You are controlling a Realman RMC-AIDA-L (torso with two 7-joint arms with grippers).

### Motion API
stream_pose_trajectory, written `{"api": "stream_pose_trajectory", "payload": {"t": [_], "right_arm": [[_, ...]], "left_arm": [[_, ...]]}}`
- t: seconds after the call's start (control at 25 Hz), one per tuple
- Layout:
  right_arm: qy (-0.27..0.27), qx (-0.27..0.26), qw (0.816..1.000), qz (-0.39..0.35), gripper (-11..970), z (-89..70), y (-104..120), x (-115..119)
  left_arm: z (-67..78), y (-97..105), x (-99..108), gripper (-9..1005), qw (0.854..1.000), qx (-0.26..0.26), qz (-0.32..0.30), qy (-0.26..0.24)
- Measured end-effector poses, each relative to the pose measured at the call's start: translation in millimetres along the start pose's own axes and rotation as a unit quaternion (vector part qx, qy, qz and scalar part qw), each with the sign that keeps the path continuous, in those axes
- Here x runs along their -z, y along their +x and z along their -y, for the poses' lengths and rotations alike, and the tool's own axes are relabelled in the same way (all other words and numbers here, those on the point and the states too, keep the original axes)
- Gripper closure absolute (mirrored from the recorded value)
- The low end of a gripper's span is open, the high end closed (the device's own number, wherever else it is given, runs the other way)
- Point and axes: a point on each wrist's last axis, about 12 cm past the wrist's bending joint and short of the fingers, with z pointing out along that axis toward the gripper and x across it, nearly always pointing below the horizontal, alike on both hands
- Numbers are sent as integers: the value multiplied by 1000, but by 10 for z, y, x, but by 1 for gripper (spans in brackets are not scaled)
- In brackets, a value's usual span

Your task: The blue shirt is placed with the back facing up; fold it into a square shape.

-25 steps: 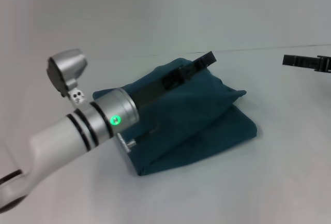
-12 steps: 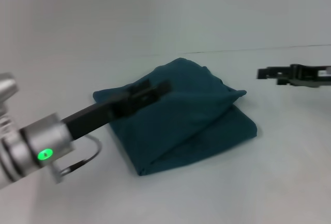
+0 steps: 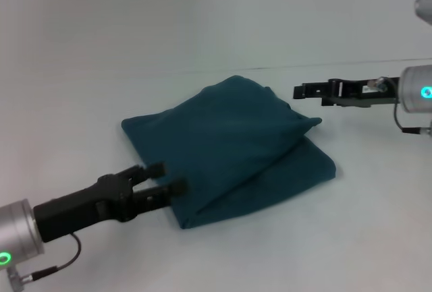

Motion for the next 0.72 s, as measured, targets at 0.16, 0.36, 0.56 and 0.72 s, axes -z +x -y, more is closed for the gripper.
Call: {"api": "stream_pose_trajectory", "payload": {"t": [0.16, 0.36, 0.56, 0.72], "right_arm": [[10, 6, 1000, -3, 64, -66, 14, -133], [15, 3, 1000, -3, 63, -122, 59, -248], [20, -6, 1000, -4, 91, -137, 145, -325], [19, -10, 1000, -8, 138, -137, 215, -347]], "left_arm": [[1, 31, 54, 46, 1000, -6, -16, -3], [-2, 31, 74, 46, 999, -18, -39, -1], [-4, 21, 70, 46, 999, -22, -41, 0], [-13, 2, 72, 46, 999, -22, -42, -2]]}}
